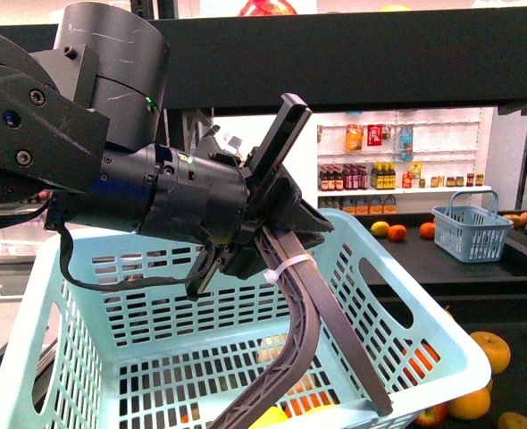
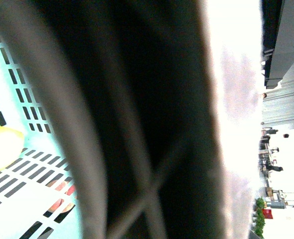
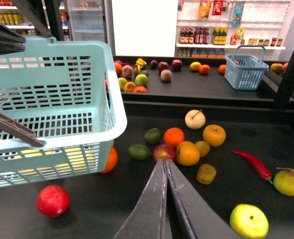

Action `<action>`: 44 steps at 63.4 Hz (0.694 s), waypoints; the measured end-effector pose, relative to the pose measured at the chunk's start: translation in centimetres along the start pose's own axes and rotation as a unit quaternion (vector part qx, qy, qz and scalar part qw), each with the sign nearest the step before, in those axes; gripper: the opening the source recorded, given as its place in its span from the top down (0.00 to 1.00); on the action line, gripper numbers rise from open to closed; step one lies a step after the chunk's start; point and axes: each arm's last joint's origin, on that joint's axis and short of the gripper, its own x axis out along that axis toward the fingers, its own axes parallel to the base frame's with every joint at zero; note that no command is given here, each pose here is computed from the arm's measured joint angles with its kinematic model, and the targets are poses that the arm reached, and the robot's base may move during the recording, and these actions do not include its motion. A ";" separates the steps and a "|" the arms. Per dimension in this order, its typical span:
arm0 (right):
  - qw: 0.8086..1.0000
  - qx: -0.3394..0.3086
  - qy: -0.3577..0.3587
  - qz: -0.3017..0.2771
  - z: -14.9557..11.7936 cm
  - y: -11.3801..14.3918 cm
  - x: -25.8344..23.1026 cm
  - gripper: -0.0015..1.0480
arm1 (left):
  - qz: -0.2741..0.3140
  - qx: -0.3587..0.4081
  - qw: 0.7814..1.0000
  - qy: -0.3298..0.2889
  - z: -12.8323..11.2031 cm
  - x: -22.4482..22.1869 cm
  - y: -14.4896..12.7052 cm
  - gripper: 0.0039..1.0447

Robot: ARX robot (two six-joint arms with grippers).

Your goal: Pick lemon from shelf

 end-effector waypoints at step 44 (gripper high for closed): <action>1.000 0.000 -0.004 0.000 -0.4 0.0 0.0 0.41 | 0.000 -0.001 1.000 0.000 0.0 0.0 0.0 0.89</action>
